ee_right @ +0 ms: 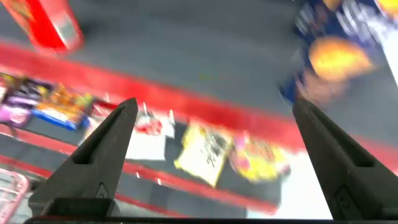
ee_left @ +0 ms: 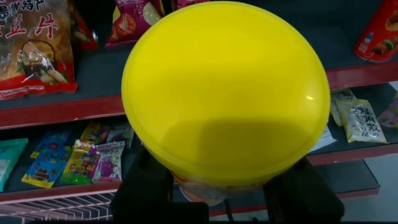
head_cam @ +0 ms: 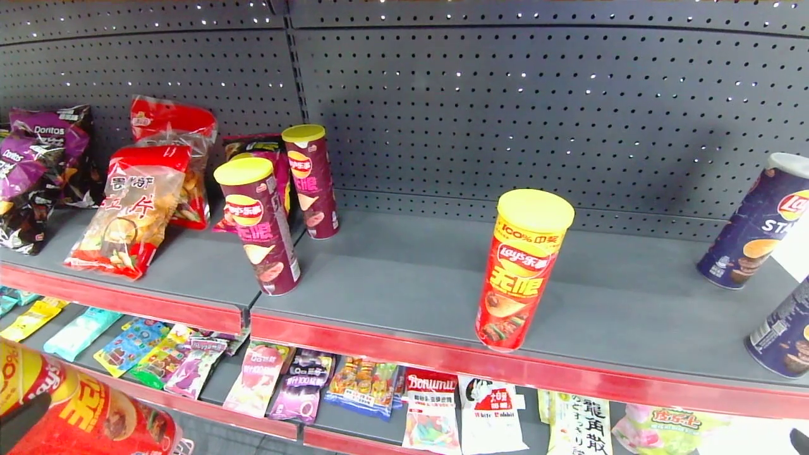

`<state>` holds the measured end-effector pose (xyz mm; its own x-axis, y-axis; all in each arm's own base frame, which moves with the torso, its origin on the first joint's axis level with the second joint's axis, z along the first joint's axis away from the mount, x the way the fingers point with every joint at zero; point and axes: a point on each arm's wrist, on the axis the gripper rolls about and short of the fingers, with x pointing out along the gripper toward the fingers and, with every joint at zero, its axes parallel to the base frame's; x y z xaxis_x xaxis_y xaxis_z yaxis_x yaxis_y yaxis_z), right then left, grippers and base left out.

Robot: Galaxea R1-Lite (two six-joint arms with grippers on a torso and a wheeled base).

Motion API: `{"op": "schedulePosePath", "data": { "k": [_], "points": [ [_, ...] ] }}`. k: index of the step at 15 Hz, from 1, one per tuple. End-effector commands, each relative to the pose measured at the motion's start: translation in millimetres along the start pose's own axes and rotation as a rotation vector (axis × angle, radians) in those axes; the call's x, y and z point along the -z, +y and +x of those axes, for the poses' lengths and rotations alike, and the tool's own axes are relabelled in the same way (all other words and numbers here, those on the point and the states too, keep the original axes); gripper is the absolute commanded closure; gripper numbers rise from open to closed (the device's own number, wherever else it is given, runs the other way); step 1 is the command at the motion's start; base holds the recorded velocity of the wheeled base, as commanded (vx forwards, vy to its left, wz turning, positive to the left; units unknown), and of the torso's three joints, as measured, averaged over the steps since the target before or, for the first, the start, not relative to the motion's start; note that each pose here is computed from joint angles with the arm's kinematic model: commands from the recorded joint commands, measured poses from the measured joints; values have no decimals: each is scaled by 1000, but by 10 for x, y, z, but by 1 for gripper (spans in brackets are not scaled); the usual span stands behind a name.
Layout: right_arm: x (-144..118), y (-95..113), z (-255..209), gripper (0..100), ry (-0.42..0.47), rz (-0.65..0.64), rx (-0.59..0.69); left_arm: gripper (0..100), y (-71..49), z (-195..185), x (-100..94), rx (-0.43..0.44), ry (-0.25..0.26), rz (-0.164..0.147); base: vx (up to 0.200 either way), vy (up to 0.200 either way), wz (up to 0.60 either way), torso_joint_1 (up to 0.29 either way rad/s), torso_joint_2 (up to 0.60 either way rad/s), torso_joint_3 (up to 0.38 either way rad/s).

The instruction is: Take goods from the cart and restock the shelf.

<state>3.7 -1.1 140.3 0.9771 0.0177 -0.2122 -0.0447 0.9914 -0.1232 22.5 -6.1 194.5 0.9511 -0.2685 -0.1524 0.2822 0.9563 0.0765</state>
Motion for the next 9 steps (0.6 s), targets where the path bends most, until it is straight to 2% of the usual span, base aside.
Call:
{"op": "schedulePosePath", "data": {
  "k": [1, 3, 7, 9],
  "points": [
    [235, 12, -335, 0, -103, 12, 94, 100, 13, 45, -15, 1, 20, -4, 0, 0, 0, 0, 0, 0],
    [364, 34, -374, 0, -83, 24, 229, 100, 18, 60, -31, 2, 25, -5, 0, 0, 0, 0, 0, 0],
    [594, 53, -285, 0, -69, 28, 205, 100, 24, 76, -57, 5, 23, -4, 0, 0, 0, 0, 0, 0],
    [585, 53, -284, 0, -85, 73, 197, 100, 29, 88, -75, 2, 11, -3, 0, 0, 0, 0, 0, 0]
  ]
}}
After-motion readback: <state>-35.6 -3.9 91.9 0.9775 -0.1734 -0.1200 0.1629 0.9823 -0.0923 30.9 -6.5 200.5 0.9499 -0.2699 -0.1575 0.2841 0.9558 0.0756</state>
